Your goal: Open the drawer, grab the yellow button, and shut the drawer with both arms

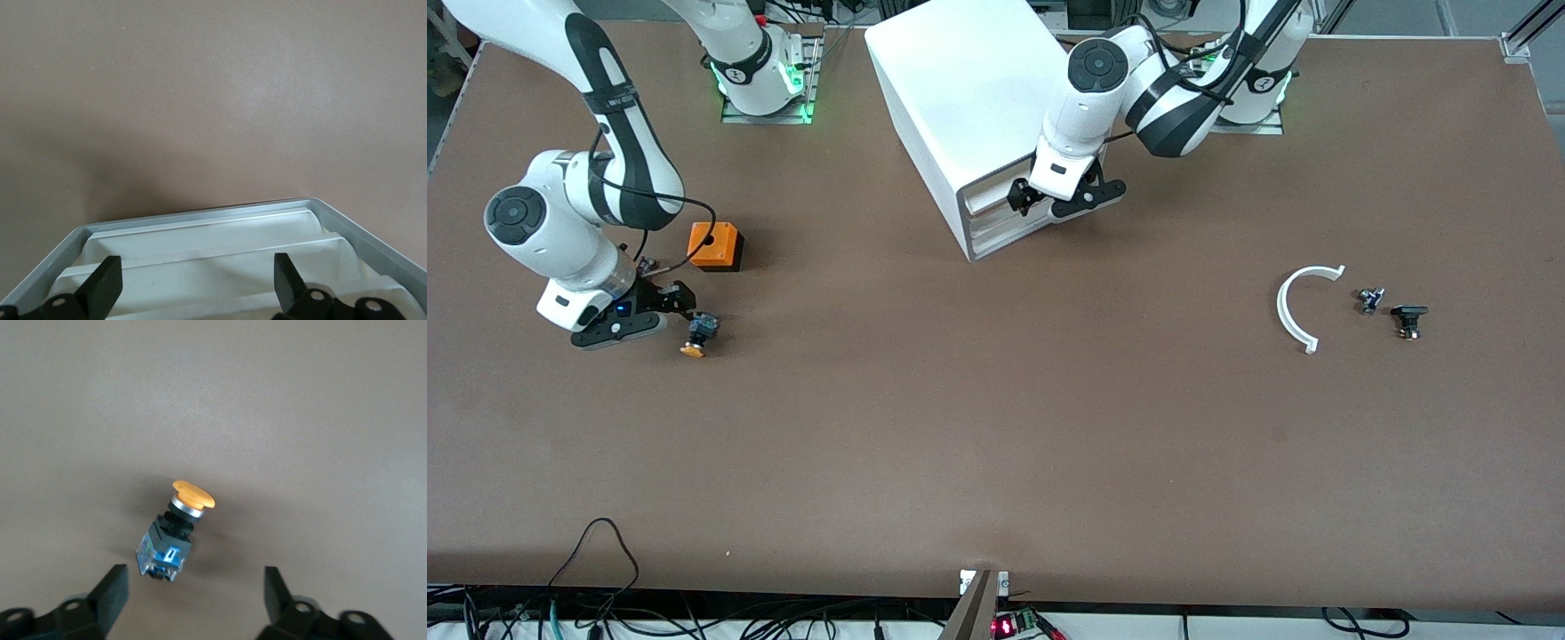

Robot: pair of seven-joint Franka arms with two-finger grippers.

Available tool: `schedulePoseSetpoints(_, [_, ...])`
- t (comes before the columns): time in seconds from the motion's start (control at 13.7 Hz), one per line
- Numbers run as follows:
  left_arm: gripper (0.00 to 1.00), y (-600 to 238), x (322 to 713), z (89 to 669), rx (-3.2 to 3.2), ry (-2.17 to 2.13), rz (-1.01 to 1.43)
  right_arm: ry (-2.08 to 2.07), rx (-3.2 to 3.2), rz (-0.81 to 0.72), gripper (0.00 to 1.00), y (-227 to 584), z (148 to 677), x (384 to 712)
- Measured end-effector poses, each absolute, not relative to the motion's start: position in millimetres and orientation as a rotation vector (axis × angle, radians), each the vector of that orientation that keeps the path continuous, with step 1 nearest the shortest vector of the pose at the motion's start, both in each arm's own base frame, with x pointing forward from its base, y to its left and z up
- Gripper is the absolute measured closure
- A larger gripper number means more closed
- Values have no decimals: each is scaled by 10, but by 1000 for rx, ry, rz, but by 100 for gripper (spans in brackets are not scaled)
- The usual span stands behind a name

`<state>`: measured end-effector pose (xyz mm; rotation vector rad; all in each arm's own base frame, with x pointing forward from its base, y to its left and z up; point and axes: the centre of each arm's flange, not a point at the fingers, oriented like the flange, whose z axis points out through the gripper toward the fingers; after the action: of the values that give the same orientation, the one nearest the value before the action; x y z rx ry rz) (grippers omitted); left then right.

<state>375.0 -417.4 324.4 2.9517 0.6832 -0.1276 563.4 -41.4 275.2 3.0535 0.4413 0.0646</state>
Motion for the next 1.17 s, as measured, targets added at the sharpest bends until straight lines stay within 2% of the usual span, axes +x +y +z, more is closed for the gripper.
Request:
schedulePoseSetpoints(0.07, [0, -4175, 3749, 3253, 2951, 683, -125, 389, 3085, 34, 0, -376, 2906, 5686])
schedulePoseSetpoints(0.58, [0, -4211, 3693, 3374, 2956, 661, -97, 220, 3212, -95, 0, 77, 4183, 6105])
schedulePoseSetpoints(0.95, [0, -4238, 3630, 3408, 2971, 644, -99, 71, 3231, -92, 0, 535, 5025, 6194])
schedulePoseSetpoints(1.17, [0, -4113, 3848, 3566, 2936, 704, -50, 39, 3237, -78, 0, 714, 5354, 6181])
